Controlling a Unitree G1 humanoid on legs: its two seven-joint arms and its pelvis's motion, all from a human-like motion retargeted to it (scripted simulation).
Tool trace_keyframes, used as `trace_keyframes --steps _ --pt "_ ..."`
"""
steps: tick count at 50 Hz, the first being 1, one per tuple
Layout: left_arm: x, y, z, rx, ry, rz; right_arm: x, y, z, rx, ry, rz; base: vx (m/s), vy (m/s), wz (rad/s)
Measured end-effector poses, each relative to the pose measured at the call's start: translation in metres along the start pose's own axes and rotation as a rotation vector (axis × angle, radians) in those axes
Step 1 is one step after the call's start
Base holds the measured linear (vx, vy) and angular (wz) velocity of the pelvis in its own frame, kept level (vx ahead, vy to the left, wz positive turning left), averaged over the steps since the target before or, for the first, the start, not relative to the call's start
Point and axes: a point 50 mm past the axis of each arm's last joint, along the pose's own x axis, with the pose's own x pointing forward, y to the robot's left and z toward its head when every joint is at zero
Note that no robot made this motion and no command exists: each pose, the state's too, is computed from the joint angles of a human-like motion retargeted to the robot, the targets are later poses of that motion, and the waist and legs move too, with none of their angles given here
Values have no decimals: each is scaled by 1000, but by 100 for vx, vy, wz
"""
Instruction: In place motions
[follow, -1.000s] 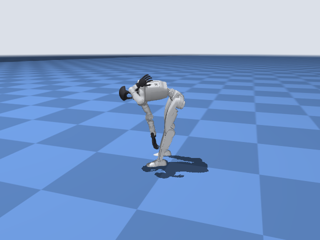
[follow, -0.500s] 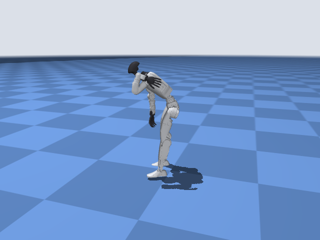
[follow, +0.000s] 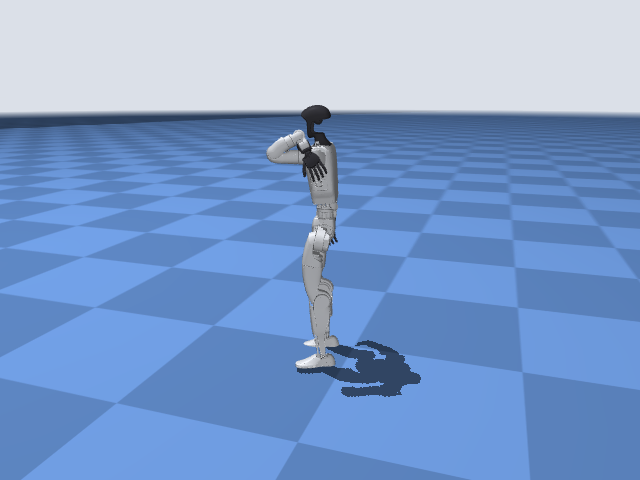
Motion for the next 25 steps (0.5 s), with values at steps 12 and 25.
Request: trace_keyframes --steps 12,25 --pt "0 -15 -2 -208 77 -287 -16 37 -60 102 243 128 17 6 -21" --pt "-9 -25 -3 -199 -84 -495 -9 36 -36 60 161 141 -3 -1 2"
